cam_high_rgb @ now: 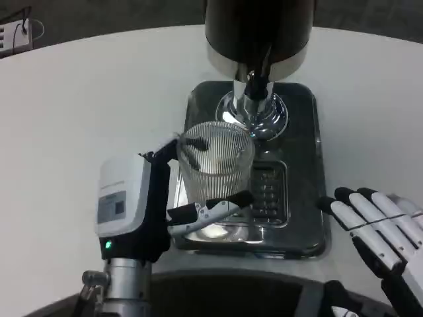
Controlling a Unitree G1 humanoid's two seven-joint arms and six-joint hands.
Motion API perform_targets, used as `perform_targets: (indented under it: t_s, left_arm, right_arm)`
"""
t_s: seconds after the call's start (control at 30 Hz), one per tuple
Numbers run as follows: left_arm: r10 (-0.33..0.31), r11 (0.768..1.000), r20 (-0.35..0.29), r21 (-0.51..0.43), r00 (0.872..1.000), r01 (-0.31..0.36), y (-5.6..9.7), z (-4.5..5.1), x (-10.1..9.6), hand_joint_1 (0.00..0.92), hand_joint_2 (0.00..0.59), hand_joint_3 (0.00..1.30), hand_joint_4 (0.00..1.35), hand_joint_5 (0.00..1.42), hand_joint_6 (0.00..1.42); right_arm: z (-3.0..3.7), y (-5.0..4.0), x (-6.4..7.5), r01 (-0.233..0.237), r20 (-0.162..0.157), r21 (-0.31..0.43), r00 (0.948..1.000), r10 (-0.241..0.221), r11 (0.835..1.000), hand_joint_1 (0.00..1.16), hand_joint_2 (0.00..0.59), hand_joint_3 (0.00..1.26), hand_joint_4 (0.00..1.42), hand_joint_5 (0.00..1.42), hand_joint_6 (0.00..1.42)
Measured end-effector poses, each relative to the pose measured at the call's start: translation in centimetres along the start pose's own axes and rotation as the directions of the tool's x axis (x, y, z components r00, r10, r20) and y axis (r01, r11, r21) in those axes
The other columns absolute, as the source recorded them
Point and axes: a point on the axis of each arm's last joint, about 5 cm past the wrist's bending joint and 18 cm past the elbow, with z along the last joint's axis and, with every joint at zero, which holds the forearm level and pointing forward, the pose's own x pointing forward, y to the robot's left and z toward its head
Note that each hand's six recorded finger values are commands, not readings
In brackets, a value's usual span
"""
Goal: Grasp the cup under the faucet to collect the drink, then remove the cup.
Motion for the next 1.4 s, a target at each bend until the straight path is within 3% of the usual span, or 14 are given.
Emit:
perform_targets:
  t_s: [0.1, 0.43, 0.67, 0.8, 0.9, 1.0, 1.07, 1.13, 1.4]
  left_arm:
    - [-0.026, 0.999, -0.013, 0.027, 1.0, 0.027, -0.8, -0.63, 0.8, 0.535, 0.25, 0.99, 1.17, 1.35, 1.42]
    - [-0.028, 0.998, 0.029, 0.065, 0.999, 0.026, -2.6, -0.43, 3.1, 0.535, 0.254, 0.98, 1.14, 1.33, 1.42]
    - [-0.052, 0.997, 0.064, 0.056, 0.997, 0.049, -3.1, -0.02, 3.5, 0.523, 0.244, 0.98, 1.08, 1.26, 1.42]
    - [-0.057, 0.997, 0.071, 0.06, 0.996, 0.052, -3.0, -0.16, 3.5, 0.442, 0.173, 0.9, 0.99, 1.2, 1.4]
    - [-0.056, 0.996, 0.074, 0.067, 0.996, 0.051, -2.8, -0.31, 3.5, 0.31, 0.126, 0.69, 0.71, 1.02, 1.21]
    - [-0.055, 0.996, 0.073, 0.07, 0.996, 0.05, -2.7, -0.46, 3.3, 0.161, 0.093, 0.31, 0.31, 0.69, 0.77]
    - [-0.05, 0.997, 0.071, 0.065, 0.996, 0.045, -2.7, -0.5, 3.0, 0.1, 0.061, 0.18, 0.16, 0.52, 0.54]
    - [-0.042, 0.998, 0.065, 0.054, 0.997, 0.039, -2.6, -0.49, 2.8, 0.058, 0.041, 0.09, 0.09, 0.44, 0.4]
    - [-0.068, 0.997, 0.064, 0.034, 0.996, 0.066, -2.4, -0.26, 3.0, 0.002, 0.0, 0.0, 0.0, 0.29, 0.23]
  right_arm:
    - [-0.03, -0.02, -0.2, -0.004, -0.009, 0.002, 0.9999, 0.004, 1.0, 0.24, 0.513, 0.13, 0.08, 0.1, 0.13]
    - [-0.06, -0.07, -0.3, -0.003, -0.02, 0.007, 0.9998, 0.003, 1.0, 0.25, 0.512, 0.13, 0.08, 0.1, 0.14]
    - [-0.03, -0.05, -0.3, -0.008, -0.022, 0.01, 0.9997, 0.008, 1.0, 0.25, 0.512, 0.13, 0.08, 0.11, 0.14]
    - [-0.03, -0.05, -0.3, -0.007, -0.022, 0.012, 0.9997, 0.007, 1.0, 0.25, 0.512, 0.13, 0.08, 0.11, 0.15]
    - [-0.03, -0.06, -0.3, -0.005, -0.02, 0.013, 0.9998, 0.005, 1.0, 0.25, 0.512, 0.13, 0.08, 0.11, 0.15]
    - [-0.01, -0.05, -0.2, -0.003, -0.018, 0.014, 0.9998, 0.003, 1.0, 0.25, 0.512, 0.13, 0.08, 0.11, 0.15]
    - [0.0, -0.04, -0.2, -0.003, -0.017, 0.016, 0.9998, 0.003, 1.0, 0.25, 0.512, 0.13, 0.08, 0.11, 0.15]
    - [0.01, -0.04, -0.2, -0.003, -0.017, 0.017, 0.9998, 0.003, 1.0, 0.25, 0.512, 0.13, 0.08, 0.11, 0.15]
    - [0.08, 0.02, -0.2, -0.008, -0.015, 0.024, 0.9999, 0.008, 1.0, 0.25, 0.512, 0.13, 0.08, 0.11, 0.15]
